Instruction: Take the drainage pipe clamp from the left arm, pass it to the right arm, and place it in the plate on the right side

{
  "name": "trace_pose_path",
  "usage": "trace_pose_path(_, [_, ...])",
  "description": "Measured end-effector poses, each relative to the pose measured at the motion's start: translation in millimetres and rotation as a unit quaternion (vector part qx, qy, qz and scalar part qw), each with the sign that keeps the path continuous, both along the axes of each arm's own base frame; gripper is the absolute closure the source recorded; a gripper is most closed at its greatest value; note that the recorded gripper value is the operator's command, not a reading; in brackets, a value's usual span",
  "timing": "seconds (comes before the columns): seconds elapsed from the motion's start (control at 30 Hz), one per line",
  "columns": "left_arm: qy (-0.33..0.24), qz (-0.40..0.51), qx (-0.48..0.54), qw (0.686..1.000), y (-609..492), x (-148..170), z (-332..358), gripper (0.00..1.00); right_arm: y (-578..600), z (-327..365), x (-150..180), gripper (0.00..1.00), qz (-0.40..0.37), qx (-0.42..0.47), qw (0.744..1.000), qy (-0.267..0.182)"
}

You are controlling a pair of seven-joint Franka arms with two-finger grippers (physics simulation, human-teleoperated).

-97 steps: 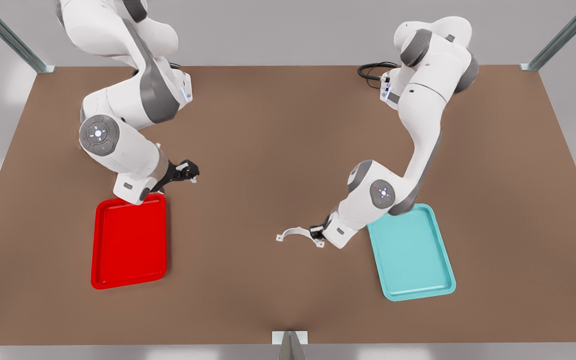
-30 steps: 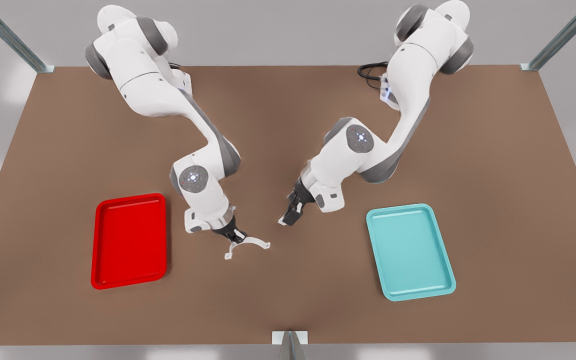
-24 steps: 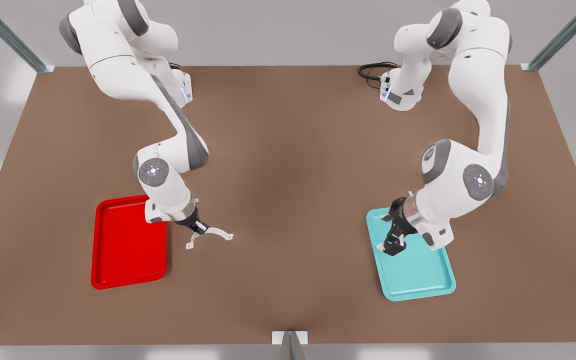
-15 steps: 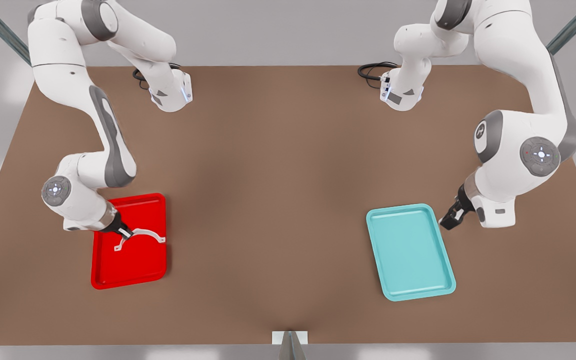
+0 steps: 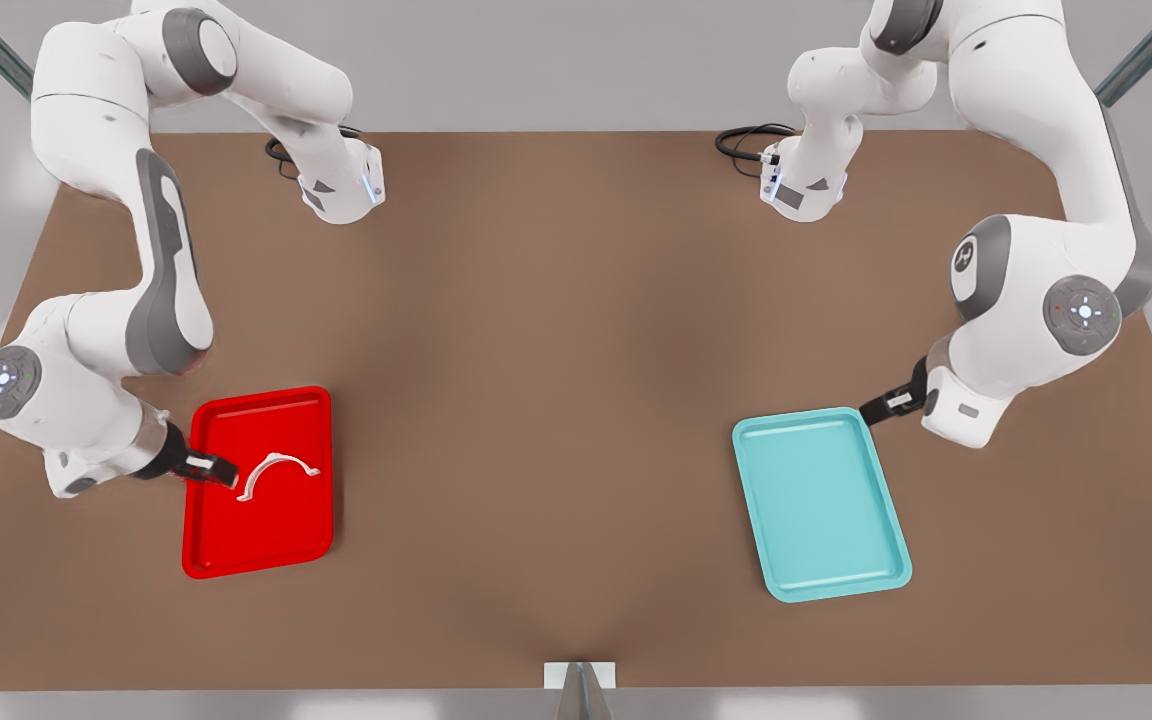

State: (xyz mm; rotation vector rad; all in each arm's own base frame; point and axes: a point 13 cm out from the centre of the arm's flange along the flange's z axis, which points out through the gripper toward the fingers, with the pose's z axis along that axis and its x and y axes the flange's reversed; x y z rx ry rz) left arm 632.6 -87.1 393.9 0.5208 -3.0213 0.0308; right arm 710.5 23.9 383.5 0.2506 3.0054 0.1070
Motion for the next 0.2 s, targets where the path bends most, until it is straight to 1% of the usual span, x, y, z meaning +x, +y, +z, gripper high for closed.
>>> trace_pose_path(0.03, [0.000, -0.011, -0.002, 1.000, -3, -3, 2, 0.00, 17, 69, -11, 0.00, 0.019, -0.014, 0.999, -0.038])
trace_pose_path(0.07, [0.000, -0.021, -0.004, 1.000, -4, -5, 3, 0.00, 30, 121, -31, 0.00, 0.033, -0.029, 0.997, -0.063])
trace_pose_path(0.1, [-0.001, -0.032, -0.006, 0.999, -7, -6, 5, 0.00, 35, 141, -57, 0.00, 0.040, -0.049, 0.996, -0.061])
trace_pose_path(0.13, [-0.003, -0.043, -0.007, 0.999, -11, -7, 7, 0.00, 32, 144, -76, 0.00, 0.039, -0.066, 0.996, -0.048])
trace_pose_path(0.2, [-0.003, -0.062, -0.008, 0.998, -14, -8, 6, 0.00, 27, 114, -99, 0.00, 0.038, -0.070, 0.997, 0.005])
